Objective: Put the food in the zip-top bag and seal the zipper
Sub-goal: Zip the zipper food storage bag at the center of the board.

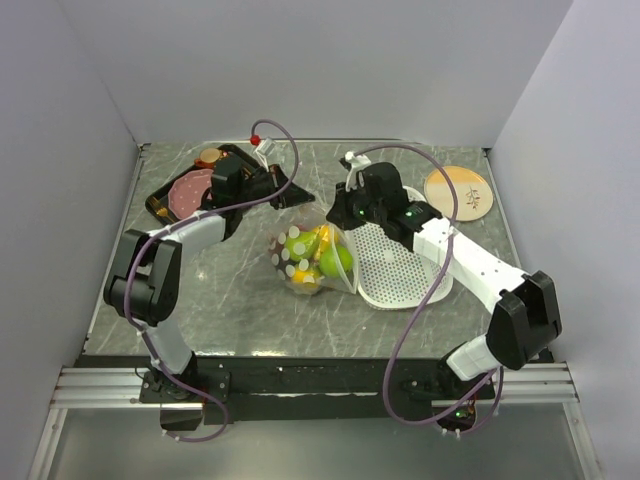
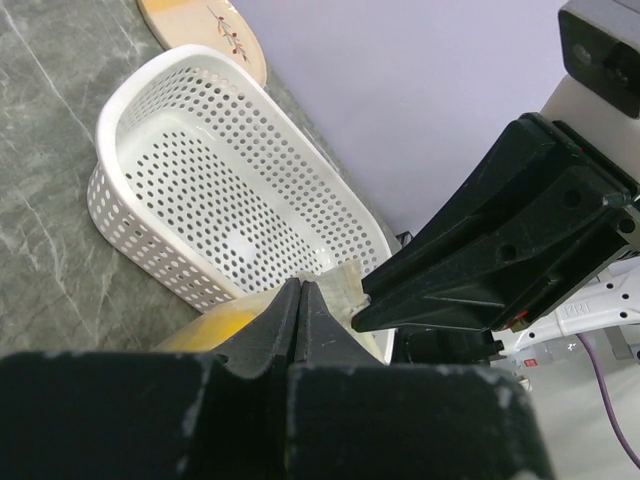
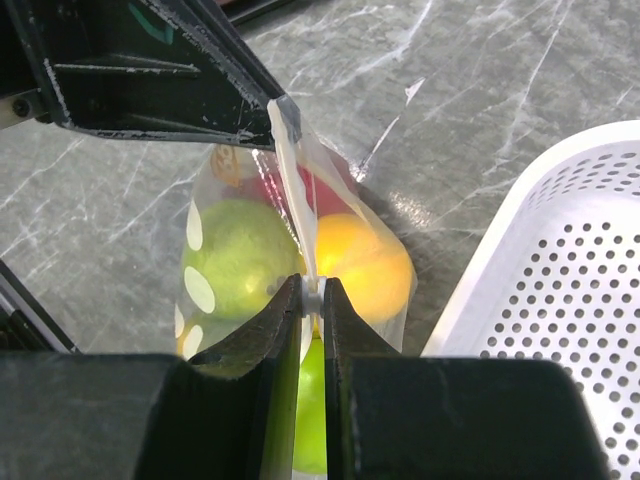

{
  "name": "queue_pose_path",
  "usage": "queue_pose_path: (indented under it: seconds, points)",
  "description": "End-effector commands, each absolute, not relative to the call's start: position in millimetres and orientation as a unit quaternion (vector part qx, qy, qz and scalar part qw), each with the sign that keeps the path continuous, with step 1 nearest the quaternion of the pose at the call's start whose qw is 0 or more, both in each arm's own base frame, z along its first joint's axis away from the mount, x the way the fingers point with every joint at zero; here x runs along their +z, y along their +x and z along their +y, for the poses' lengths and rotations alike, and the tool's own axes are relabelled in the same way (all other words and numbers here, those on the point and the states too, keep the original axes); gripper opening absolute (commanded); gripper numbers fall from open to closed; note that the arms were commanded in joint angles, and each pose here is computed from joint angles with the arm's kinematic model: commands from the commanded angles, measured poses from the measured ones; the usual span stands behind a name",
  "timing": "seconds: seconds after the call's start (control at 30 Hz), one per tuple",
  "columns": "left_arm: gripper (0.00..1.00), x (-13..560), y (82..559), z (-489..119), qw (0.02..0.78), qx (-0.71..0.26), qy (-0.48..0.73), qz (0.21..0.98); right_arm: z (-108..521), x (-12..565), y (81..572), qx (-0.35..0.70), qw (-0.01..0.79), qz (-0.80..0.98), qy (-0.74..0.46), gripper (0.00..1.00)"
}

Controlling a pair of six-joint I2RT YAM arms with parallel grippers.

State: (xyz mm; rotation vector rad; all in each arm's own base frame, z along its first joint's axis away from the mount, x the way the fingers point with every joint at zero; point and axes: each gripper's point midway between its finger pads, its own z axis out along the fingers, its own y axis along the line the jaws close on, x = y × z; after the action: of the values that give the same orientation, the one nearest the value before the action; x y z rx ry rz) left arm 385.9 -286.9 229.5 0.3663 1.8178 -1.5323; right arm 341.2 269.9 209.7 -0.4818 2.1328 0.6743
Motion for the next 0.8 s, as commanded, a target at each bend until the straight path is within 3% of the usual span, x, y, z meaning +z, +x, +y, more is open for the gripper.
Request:
queue_pose_path:
  seconds: [0.0,0.77]
  points:
    - [0.01,258.2,410.3,-263.3,0.44,-0.56,0.126,0.69,256.2,222.1,322.9,0.266,0.415,0.849,-0.189,0.07]
    - [0.01,253.0,424.2,-246.2,0.455,-0.51,0.089,0.725,252.7,213.7,296.2,0.289,0.402,0.849,-0.184,0.07]
